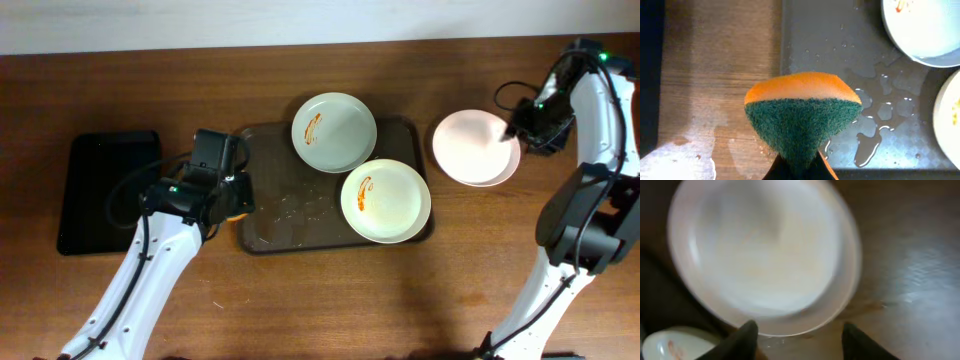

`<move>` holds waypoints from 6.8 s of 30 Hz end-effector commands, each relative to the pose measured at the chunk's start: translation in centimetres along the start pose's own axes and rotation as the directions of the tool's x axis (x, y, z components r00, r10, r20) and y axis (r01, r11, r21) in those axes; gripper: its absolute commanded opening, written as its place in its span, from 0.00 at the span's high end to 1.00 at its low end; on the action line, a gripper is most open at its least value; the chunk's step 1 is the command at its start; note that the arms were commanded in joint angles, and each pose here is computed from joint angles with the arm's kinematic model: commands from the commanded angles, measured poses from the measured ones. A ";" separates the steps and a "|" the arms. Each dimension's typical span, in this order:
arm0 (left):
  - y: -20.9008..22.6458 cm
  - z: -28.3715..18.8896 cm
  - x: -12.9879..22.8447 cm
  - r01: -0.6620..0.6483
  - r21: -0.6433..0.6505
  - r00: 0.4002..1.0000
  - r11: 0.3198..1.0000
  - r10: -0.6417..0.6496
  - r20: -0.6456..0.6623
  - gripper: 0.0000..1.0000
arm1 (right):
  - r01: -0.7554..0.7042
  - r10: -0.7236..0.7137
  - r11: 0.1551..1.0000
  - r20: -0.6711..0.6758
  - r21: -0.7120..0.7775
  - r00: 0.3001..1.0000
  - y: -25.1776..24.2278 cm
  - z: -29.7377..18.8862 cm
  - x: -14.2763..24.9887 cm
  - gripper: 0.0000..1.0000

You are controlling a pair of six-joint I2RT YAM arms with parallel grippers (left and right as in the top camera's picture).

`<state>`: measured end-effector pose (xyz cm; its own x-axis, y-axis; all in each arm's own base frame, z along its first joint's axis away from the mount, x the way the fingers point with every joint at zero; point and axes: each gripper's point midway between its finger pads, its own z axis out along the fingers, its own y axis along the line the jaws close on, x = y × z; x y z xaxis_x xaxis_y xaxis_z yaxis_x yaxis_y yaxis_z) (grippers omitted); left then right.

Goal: Clean dirty plates on tray and stack at the side
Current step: 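Move the right gripper to grasp the back white plate's rim, then scrub the back plate with the sponge held in the left gripper, then carry the back plate with the right gripper onto the side plate, then move the right gripper to grasp the front-right white plate, then scrub the front-right plate with the sponge in the left gripper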

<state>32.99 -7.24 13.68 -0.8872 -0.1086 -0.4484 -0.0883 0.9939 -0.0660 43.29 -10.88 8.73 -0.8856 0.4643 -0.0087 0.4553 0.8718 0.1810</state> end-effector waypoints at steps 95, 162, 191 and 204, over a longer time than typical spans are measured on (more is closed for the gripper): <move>3.2 13.0 0.4 -0.166 -0.438 0.944 0.883 0.014 -0.330 1.00 | 0.455 -0.449 0.890 -0.124 0.025 0.885 27.4 13.7 19.7 0.96; -4.7 6.4 -0.3 0.067 0.019 0.979 0.998 -0.062 -0.195 1.00 | 0.340 -0.344 0.939 -0.172 -0.053 0.923 11.3 0.1 8.3 0.32; -4.8 6.5 -0.6 0.067 0.023 0.981 0.997 -0.062 -0.186 1.00 | 0.364 -0.266 0.873 -0.307 0.326 0.914 9.2 7.3 14.7 0.76; -4.8 6.5 -0.5 0.067 0.023 0.980 0.997 -0.061 -0.188 1.00 | 0.363 -0.319 0.921 -0.261 0.140 0.911 15.4 10.7 17.3 0.81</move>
<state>36.92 -11.89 8.44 -0.9482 -0.1642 -0.2718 -0.1393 0.9843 -0.1087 36.25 9.93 0.69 -0.9723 0.1039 0.2093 0.1044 0.9945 -0.0089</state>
